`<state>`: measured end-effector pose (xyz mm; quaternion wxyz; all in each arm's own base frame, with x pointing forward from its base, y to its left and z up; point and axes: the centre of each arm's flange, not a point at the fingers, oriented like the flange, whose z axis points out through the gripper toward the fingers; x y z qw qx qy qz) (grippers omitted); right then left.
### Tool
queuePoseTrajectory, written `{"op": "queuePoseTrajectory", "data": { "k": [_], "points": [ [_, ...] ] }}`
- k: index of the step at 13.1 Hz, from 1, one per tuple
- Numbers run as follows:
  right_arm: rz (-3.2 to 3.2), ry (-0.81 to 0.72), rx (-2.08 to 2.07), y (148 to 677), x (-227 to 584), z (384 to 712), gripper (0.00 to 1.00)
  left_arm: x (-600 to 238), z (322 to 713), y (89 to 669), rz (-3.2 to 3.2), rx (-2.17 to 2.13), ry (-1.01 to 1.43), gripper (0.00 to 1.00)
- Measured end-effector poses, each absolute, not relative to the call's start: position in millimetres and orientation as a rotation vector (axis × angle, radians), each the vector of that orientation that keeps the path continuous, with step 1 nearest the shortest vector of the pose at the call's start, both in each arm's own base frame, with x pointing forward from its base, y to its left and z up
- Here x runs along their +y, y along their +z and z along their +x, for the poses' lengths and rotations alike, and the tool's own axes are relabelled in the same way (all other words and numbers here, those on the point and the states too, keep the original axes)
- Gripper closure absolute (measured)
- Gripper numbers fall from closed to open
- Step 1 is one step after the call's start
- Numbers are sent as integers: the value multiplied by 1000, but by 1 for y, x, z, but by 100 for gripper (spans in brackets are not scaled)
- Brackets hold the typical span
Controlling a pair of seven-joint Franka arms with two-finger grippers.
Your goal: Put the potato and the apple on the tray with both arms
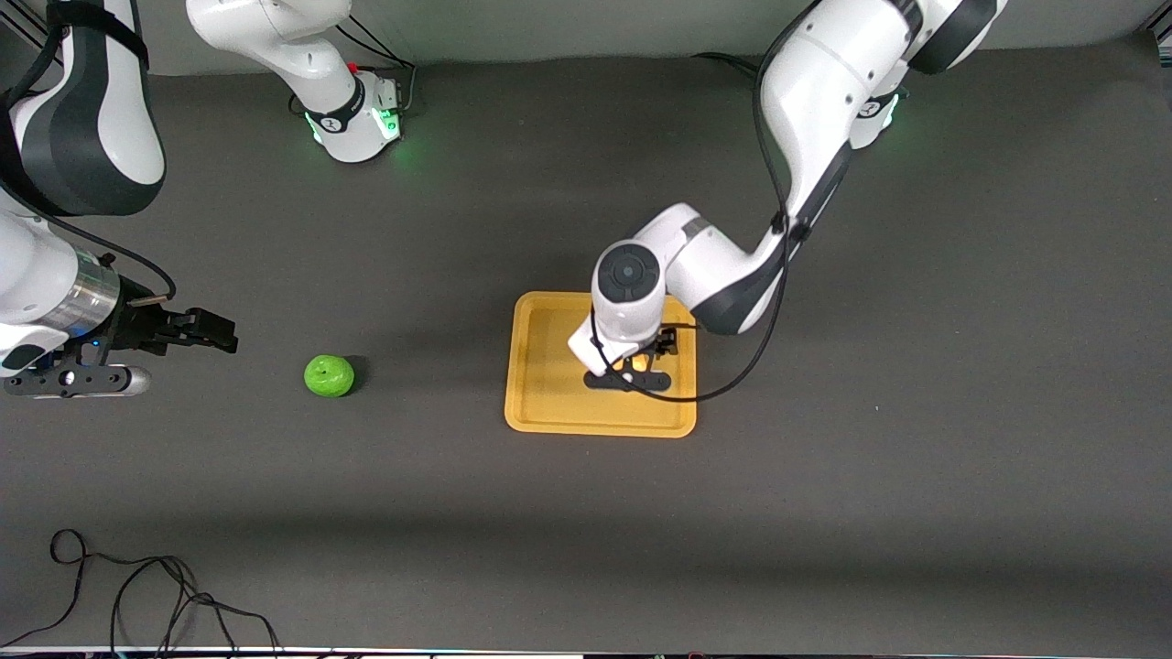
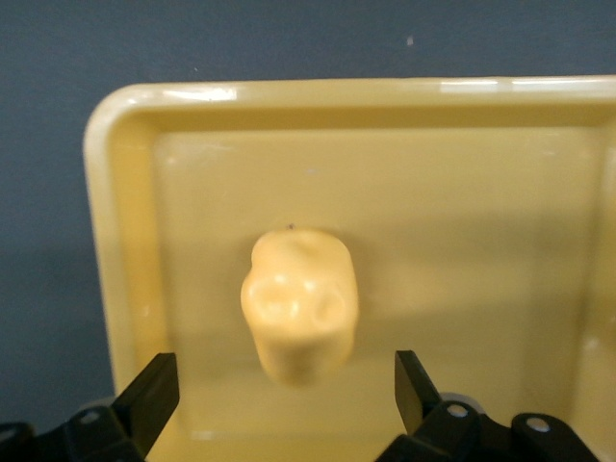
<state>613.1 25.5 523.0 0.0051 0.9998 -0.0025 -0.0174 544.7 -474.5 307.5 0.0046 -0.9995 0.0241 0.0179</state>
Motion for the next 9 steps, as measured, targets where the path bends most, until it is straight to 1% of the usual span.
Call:
{"op": "queuePoseTrajectory", "data": {
  "k": [2,4,6,9],
  "points": [
    [3131,-47,-8,523,26,614,0,-465,540,382,-3132,47,35,0],
    [3131,-43,-8,523,26,614,0,-426,541,450,-3107,7,53,0],
    [3132,-38,-8,524,25,614,0,-359,554,500,-3108,20,132,0],
    [3135,-23,-3,530,27,612,0,-231,584,543,-3150,91,259,0]
  ]
}}
